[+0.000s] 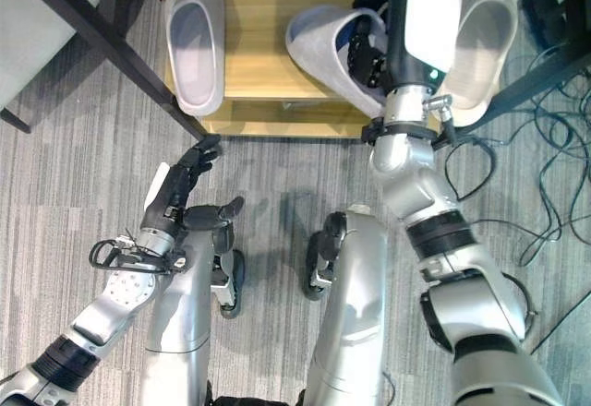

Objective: Arrange the slippers neatly on the shoe rack.

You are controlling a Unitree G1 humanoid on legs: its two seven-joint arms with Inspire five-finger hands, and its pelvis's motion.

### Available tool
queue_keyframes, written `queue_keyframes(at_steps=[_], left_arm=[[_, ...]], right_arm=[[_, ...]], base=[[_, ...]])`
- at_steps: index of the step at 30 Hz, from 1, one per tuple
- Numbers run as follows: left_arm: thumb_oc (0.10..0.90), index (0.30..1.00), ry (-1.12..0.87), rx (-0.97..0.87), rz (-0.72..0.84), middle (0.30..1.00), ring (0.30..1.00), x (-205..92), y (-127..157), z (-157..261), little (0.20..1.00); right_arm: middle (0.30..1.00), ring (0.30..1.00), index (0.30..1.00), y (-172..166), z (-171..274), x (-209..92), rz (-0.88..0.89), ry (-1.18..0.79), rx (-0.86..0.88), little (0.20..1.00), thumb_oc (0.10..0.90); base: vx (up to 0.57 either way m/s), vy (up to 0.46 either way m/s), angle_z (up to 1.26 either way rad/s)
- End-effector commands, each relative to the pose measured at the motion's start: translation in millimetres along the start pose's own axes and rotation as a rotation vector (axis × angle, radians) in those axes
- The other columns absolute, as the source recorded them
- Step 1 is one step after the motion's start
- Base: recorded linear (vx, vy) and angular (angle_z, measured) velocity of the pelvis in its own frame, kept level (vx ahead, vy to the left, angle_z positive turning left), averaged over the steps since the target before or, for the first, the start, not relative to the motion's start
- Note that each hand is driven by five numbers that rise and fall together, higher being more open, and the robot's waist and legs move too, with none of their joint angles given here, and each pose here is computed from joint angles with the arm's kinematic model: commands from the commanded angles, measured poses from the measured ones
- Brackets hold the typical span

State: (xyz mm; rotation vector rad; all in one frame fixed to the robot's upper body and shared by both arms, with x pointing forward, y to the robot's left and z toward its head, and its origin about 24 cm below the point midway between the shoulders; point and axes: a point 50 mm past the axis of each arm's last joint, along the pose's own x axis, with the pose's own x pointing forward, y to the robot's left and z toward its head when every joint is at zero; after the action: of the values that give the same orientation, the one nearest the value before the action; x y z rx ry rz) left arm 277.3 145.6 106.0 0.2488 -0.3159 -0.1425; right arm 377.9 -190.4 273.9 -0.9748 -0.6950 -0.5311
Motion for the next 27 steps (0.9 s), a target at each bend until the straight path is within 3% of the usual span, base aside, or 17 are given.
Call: queue_keyframes(at_steps=[1, 15, 16, 17, 18, 27], left_arm=[[0.8, 0.9, -0.235, -0.124, -0.031, 0.9, 0.9, 2, -14, 42, 0.9], [0.8, 0.9, -0.235, -0.121, -0.047, 0.9, 0.9, 0, -13, 42, 0.9], [0.8, 0.9, -0.241, -0.122, -0.045, 0.9, 0.9, 0, -12, 43, 0.9], [0.8, 0.9, -0.248, -0.121, -0.043, 0.9, 0.9, 0, -12, 44, 0.9], [0.8, 0.9, -0.249, -0.121, -0.04, 0.9, 0.9, 0, -11, 44, 0.9], [0.8, 0.9, -0.226, -0.104, -0.045, 0.9, 0.9, -5, -10, 39, 0.9]], right_arm=[[0.3, 0.3, 0.3, -46, 79, 50, -0.223, -0.237, 0.132, 0.3, 0.4], [0.3, 0.3, 0.3, -6, 111, 68, -0.12, -0.097, 0.201, 0.3, 0.4], [0.526, 0.526, 0.526, -3, 109, 67, -0.111, -0.08, 0.202, 0.526, 0.551], [0.808, 0.808, 0.808, -1, 111, 68, -0.108, -0.07, 0.214, 0.808, 0.739], [0.9, 0.9, 0.9, 2, 113, 67, -0.097, -0.066, 0.22, 0.9, 0.8], [0.9, 0.9, 0.9, 0, 128, 68, -0.095, -0.149, 0.183, 0.9, 0.8]], base=[[0.0, 0.0, 0.0], [0.0, 0.003, 0.02], [0.0, 0.0, 0.0], [0.0, 0.0, 0.0], [0.0, 0.0, 0.0], [0.0, 0.0, 0.0]])
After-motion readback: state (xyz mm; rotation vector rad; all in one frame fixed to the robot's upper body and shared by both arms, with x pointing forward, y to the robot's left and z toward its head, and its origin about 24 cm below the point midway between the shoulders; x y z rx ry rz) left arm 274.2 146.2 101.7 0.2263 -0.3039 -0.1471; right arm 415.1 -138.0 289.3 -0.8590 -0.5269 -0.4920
